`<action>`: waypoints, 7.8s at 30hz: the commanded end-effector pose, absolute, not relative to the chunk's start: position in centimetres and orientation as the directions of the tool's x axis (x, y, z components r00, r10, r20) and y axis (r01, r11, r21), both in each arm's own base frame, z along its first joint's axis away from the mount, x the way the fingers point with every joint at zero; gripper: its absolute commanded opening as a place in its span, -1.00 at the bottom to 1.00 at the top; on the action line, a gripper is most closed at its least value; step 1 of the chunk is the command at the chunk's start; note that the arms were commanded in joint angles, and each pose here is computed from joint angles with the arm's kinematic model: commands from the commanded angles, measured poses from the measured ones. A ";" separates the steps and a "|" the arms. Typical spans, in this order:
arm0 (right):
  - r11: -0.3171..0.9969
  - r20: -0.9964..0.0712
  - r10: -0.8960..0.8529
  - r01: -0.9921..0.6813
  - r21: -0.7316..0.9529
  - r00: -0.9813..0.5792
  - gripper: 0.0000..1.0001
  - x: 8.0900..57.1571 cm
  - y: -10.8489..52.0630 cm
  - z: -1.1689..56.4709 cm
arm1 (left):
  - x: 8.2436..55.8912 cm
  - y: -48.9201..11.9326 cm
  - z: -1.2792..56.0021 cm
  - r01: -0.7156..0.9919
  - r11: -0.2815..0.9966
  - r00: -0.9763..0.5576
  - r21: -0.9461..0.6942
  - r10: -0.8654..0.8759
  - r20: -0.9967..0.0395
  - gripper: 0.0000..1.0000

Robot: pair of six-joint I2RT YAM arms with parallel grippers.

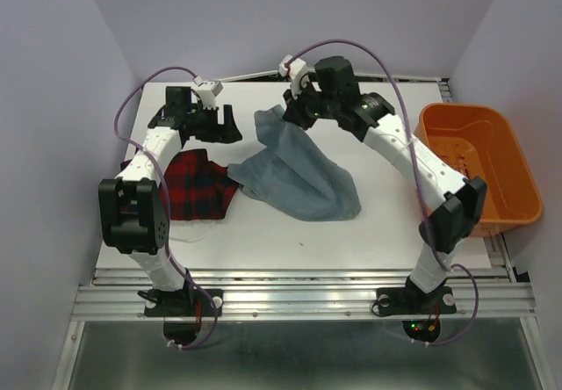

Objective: Fold and stack the skirts
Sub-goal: Flatten the skirt out

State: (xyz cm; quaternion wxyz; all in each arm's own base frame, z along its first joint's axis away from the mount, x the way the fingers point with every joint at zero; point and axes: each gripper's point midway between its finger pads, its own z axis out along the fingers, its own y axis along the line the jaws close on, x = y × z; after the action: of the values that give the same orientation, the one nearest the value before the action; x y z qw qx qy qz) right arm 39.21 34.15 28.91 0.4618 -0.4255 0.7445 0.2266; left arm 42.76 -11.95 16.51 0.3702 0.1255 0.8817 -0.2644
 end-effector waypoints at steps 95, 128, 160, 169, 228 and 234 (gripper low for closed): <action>0.882 -0.935 -0.284 -0.326 -0.341 0.211 -0.99 27.5 13.0 40.3 | 49.1 -14.2 41.6 0.275 0.864 -0.121 0.422 0.466 -0.876 -1.00; 0.955 -0.907 -0.228 -0.100 -0.279 0.354 -0.99 54.7 5.6 47.1 | 60.9 -14.2 45.1 -0.074 0.921 0.114 0.383 0.389 -0.914 -1.00; 0.071 -0.658 -0.630 -0.813 -0.578 0.413 -0.92 26.2 12.3 13.4 | 31.9 -17.0 8.9 0.894 0.322 -0.102 0.311 0.822 -0.560 -0.97; 0.019 -0.610 -0.624 -0.772 -0.636 0.488 0.99 22.0 12.2 13.6 | 28.0 -18.6 11.1 0.964 0.166 -0.019 0.209 0.824 -0.567 0.20; 0.620 -0.560 -0.646 -0.785 0.011 -0.518 0.02 32.6 16.6 10.0 | 47.7 -23.7 15.1 0.717 0.697 -0.487 0.000 0.501 -0.716 0.17; 0.620 -0.517 -0.686 -0.783 -0.046 -0.513 0.00 34.1 15.2 6.7 | 40.8 -22.6 9.8 0.741 0.668 -0.566 -0.067 0.569 -0.596 0.10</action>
State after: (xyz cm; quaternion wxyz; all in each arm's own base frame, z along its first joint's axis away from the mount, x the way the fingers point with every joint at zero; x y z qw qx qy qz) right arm 32.47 16.37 8.71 0.2479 -0.3996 0.8707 0.1438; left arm 44.59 -22.40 11.57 0.3093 0.3507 0.8720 -0.1450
